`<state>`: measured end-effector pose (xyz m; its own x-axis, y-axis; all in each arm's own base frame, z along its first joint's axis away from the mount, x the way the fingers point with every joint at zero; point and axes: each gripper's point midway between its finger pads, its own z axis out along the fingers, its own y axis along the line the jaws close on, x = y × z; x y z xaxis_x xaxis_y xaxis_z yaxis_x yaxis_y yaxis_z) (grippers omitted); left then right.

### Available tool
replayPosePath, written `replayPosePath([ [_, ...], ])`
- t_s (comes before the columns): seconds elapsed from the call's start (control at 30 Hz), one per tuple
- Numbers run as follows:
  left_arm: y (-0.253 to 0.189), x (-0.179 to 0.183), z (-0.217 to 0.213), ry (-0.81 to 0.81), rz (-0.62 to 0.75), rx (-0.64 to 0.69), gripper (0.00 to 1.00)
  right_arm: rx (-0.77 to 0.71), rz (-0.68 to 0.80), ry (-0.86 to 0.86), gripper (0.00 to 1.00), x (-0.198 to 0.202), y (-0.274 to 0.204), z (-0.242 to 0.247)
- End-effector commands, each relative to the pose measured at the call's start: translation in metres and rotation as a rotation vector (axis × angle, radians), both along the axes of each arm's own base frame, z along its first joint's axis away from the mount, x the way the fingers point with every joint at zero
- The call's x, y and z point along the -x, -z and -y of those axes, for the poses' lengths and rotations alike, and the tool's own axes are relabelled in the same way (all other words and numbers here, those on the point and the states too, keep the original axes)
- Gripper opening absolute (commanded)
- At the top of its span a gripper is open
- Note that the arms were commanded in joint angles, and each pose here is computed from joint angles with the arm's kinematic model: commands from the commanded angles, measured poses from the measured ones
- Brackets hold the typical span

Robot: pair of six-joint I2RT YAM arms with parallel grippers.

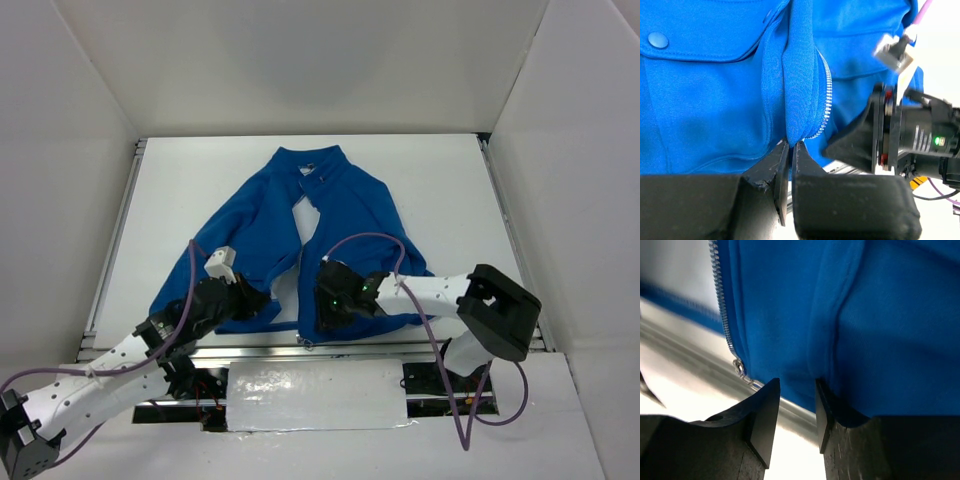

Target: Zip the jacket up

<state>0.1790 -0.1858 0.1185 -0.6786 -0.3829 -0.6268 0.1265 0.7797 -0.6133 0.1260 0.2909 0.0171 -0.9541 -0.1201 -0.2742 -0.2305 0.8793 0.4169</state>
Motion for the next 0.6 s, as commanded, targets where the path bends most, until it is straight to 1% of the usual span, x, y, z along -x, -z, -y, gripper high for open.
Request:
replayPosePath([
  [0.0,-0.017,-0.011,0.002,-0.032,0.038,0.024,0.0,0.141,0.032,0.094,0.42,-0.036,0.016,0.029],
  [0.1,-0.013,-0.021,0.002,-0.067,0.038,0.01,0.0,0.151,0.048,0.122,0.41,-0.069,0.011,0.035],
  [0.13,-0.007,-0.025,0.001,-0.078,0.031,-0.007,0.0,0.162,0.051,0.162,0.41,-0.086,0.01,0.044],
  [0.17,-0.008,-0.03,0.002,-0.085,0.036,-0.008,0.0,0.165,0.069,0.174,0.41,-0.102,0.005,0.041],
  [0.2,-0.009,-0.037,0.001,-0.097,0.041,-0.003,0.0,0.189,0.086,0.165,0.41,-0.112,0.004,0.046],
  [0.23,-0.01,-0.046,0.004,-0.104,0.05,0.001,0.0,0.23,0.108,0.196,0.41,-0.127,0.004,0.057],
  [0.27,-0.01,-0.056,-0.001,-0.136,0.045,0.003,0.0,0.271,0.109,0.183,0.4,-0.139,0.002,0.057],
  [0.3,-0.015,-0.064,0.006,-0.118,0.047,0.025,0.0,0.297,0.126,0.182,0.39,-0.147,-0.001,0.059],
  [0.33,-0.017,-0.069,0.008,-0.112,0.043,0.035,0.0,0.286,0.136,0.164,0.38,-0.15,-0.008,0.053],
  [0.37,-0.017,-0.074,0.007,-0.11,0.039,0.035,0.0,0.241,0.168,0.124,0.38,-0.15,-0.019,0.045],
  [0.43,-0.018,-0.076,0.013,-0.083,0.033,0.03,0.0,0.155,0.191,0.064,0.4,-0.139,-0.035,0.029],
  [0.47,-0.017,-0.075,0.014,-0.075,0.034,0.029,0.0,0.125,0.216,0.021,0.43,-0.125,-0.044,0.024],
  [0.53,-0.012,-0.073,0.013,-0.071,0.025,0.022,0.0,0.107,0.231,-0.014,0.49,-0.112,-0.047,0.021],
  [0.57,-0.01,-0.071,0.012,-0.07,0.024,0.019,0.0,0.096,0.251,-0.047,0.5,-0.105,-0.051,0.015],
])
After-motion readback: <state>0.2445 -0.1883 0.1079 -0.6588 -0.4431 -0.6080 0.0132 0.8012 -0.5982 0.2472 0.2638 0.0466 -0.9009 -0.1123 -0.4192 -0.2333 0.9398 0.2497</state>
